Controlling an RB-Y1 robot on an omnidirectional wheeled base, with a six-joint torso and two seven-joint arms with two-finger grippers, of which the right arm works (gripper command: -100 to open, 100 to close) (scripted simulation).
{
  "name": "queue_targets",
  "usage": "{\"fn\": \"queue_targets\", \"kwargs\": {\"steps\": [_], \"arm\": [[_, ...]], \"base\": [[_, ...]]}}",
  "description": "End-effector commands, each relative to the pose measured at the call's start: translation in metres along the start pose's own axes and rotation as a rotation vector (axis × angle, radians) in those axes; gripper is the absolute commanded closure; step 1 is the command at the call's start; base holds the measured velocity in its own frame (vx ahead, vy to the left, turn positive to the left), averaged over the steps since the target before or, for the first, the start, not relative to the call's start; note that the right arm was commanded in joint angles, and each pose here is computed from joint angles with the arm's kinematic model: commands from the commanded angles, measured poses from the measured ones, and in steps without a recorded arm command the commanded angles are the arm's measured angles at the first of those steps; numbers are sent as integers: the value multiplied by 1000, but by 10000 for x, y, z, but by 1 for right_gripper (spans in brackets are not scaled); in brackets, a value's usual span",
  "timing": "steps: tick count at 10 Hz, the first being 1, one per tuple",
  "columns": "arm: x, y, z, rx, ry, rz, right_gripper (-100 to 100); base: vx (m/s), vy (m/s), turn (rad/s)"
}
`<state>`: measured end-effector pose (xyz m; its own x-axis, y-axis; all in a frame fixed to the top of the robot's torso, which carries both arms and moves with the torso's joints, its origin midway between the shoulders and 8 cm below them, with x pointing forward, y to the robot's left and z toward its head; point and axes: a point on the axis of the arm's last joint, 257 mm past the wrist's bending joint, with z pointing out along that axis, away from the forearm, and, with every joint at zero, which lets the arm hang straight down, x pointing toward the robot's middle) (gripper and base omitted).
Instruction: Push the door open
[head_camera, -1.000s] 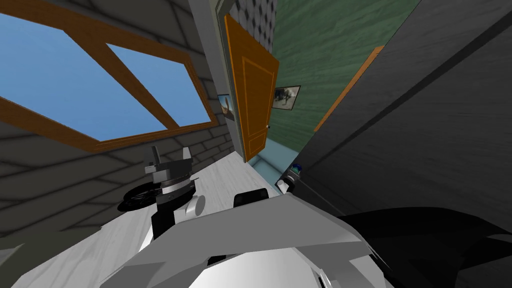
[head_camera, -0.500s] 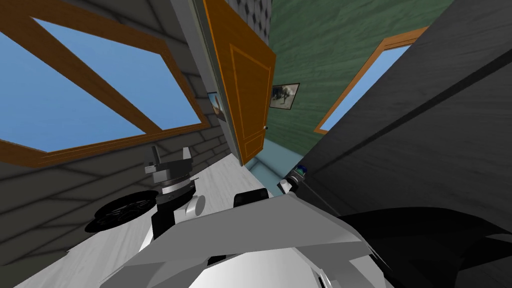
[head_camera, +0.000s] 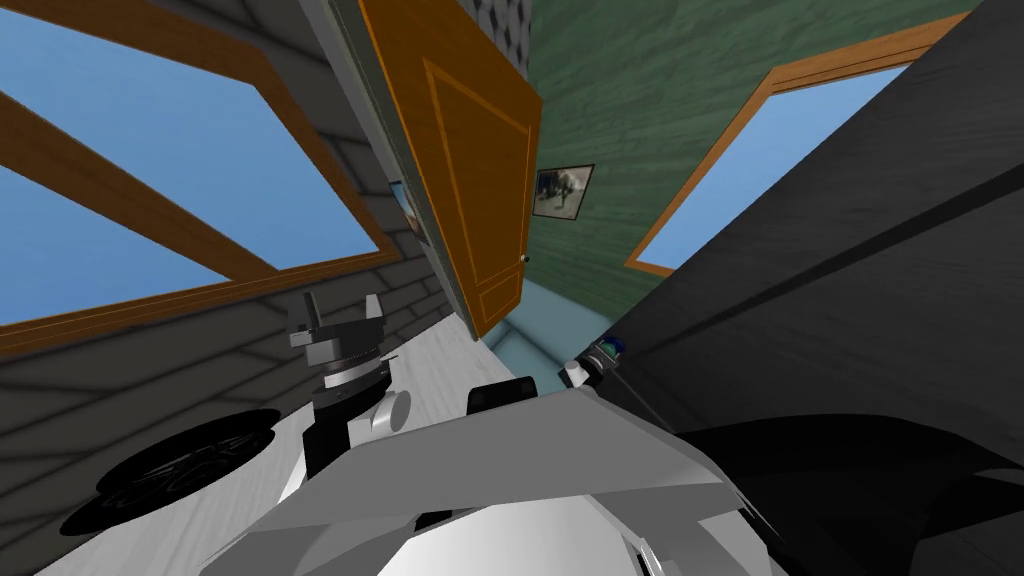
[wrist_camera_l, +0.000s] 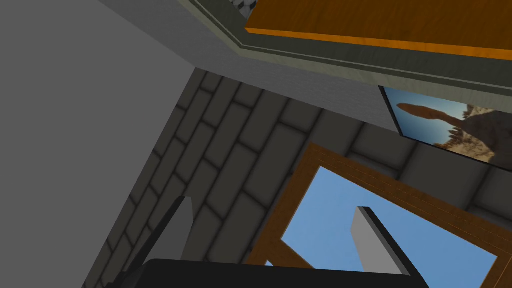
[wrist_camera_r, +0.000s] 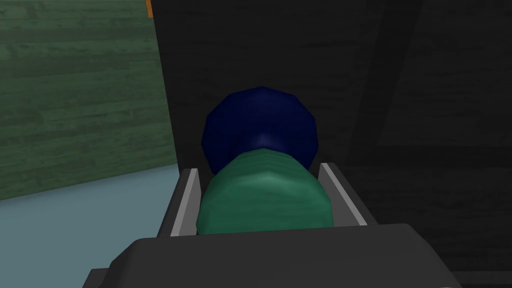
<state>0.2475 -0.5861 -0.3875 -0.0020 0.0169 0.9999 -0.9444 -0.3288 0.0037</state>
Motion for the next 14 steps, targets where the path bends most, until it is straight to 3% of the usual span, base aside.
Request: {"fn": "queue_targets", "kwargs": {"steps": [1, 6, 7, 8, 12, 14], "arm": [[6, 175, 53, -46, 1, -8, 100], [-40, 455, 84, -122, -15, 2, 100], [-43, 405, 67, -106, -20, 1, 100], [-39, 529, 92, -134, -18, 0, 100], [-48, 791, 115, -194, -19, 0, 100], [-49, 837, 117, -205, -20, 0, 100]], "base": [[173, -132, -71], [171, -96, -59], [77, -44, -22], [68, -92, -35], [103, -172, -31], [74, -139, -22]]}}
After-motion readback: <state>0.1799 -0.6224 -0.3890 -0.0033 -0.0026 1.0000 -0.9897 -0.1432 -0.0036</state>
